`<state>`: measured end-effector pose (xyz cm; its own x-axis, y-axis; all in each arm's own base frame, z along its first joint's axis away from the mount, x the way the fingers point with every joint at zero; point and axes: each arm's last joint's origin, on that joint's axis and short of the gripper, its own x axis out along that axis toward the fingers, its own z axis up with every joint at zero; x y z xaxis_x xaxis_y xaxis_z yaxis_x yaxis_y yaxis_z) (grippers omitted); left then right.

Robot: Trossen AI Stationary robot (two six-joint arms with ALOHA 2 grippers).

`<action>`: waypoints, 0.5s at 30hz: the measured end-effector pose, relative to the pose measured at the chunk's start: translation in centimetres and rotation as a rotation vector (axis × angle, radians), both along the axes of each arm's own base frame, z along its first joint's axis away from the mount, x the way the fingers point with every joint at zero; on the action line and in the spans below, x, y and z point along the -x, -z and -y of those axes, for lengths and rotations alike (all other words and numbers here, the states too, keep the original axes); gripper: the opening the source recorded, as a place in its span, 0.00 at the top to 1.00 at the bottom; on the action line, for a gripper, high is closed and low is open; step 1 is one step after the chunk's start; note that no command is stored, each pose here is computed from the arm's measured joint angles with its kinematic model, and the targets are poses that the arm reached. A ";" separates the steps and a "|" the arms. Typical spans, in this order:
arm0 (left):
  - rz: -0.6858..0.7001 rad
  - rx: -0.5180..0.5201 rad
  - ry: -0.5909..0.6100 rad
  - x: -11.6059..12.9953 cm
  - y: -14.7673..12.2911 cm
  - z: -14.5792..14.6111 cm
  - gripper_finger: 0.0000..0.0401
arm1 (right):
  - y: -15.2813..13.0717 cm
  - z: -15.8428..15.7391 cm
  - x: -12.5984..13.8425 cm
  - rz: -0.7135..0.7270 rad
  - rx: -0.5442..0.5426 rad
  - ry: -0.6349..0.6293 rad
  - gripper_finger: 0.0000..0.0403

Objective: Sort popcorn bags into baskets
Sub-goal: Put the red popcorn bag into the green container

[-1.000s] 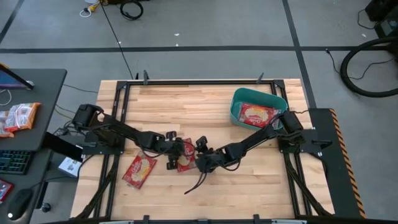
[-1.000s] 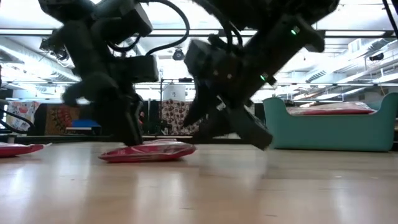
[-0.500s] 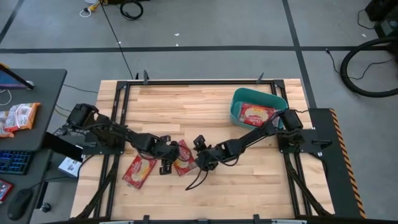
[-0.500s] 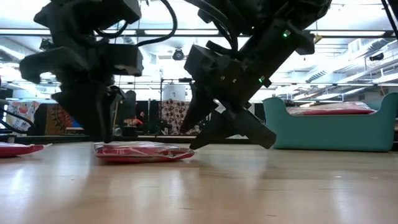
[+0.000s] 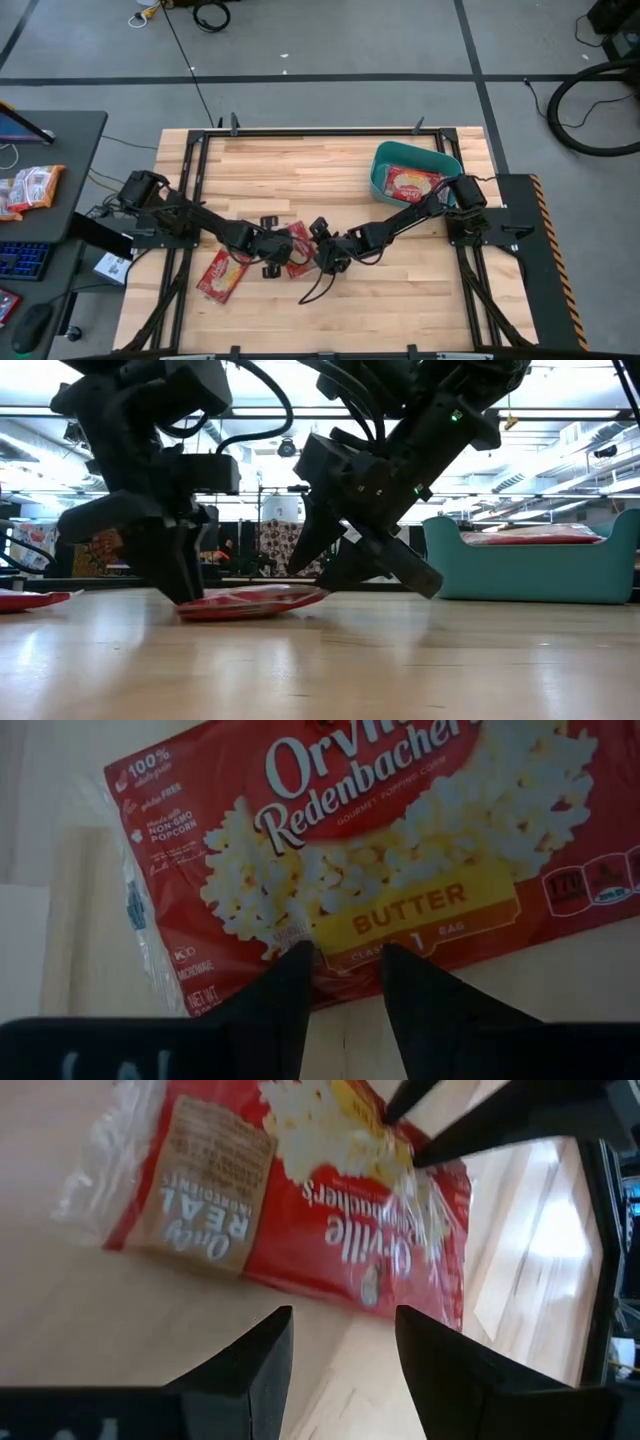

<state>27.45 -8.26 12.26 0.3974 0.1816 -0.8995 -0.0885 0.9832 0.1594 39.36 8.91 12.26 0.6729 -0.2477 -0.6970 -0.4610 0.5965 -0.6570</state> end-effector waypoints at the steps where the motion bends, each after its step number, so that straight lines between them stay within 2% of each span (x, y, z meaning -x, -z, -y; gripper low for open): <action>1: 0.006 -0.005 0.010 -0.1 0.0 0.0 0.68 | 0.0 0.0 0.0 -0.001 -0.003 -0.004 0.55; 9: 0.076 -0.016 0.068 -0.7 -0.2 0.2 0.68 | 0.4 -0.7 -0.2 0.016 -0.070 -0.068 0.55; 15: 0.086 -0.020 0.063 -0.9 -0.2 0.1 0.68 | -0.7 -2.0 -0.6 0.128 -0.081 -0.085 0.55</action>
